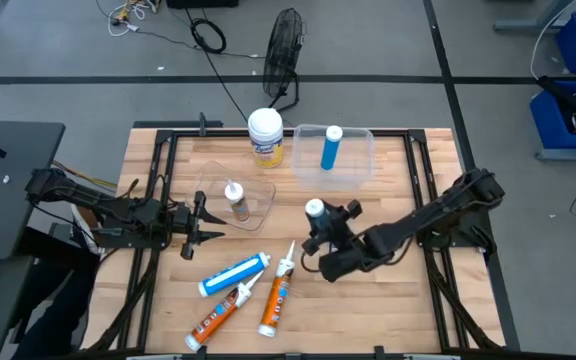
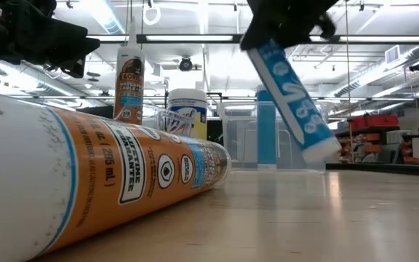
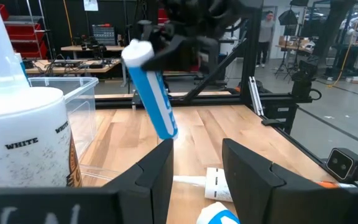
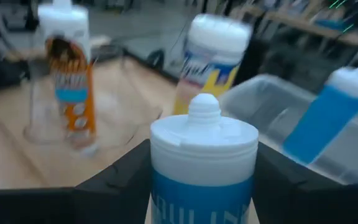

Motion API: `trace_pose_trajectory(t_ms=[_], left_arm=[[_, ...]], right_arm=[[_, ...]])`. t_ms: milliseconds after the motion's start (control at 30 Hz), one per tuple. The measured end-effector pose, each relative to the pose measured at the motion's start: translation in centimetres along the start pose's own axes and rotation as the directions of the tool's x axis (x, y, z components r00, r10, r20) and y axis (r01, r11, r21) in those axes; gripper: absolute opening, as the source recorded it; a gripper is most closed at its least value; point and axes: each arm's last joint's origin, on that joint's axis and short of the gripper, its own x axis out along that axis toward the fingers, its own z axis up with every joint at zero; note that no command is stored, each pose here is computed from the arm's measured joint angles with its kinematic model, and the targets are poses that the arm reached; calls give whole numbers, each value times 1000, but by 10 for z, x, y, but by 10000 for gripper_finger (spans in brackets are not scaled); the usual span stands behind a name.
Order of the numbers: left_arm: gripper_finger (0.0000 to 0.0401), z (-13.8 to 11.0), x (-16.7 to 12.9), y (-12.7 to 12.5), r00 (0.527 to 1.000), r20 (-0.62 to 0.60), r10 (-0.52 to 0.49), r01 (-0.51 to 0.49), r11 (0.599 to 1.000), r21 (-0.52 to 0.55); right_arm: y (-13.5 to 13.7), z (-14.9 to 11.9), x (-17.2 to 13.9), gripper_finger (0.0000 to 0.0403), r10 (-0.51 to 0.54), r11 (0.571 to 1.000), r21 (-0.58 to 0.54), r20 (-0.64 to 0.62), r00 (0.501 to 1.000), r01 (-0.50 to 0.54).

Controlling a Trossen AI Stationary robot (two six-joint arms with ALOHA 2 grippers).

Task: Pick & place silicon tubes, Sealant and Lysol wipes
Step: Put the right blue sealant into the top transparent bin

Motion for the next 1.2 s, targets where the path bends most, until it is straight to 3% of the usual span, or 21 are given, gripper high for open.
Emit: trace_pose_trajectory(t_ms=[233,400,567,1200], left_arm=[[142,0,0,0,1000,0,0,0,1000,0],[142,0,0,0,1000,0,0,0,1000,0],[142,0,0,0,1000,0,0,0,1000,0],[142,0,0,0,1000,0,0,0,1000,0]], right_arm=[[-5,-21,-9,209,-127,981,168,160,979,100],[-9,-46,-10,209,-151,969,225,200,968,105],[-11,-61,-8,209,-168,968,224,229,959,116],[-1,-66,-29,225,-88,983,178,235,968,46]])
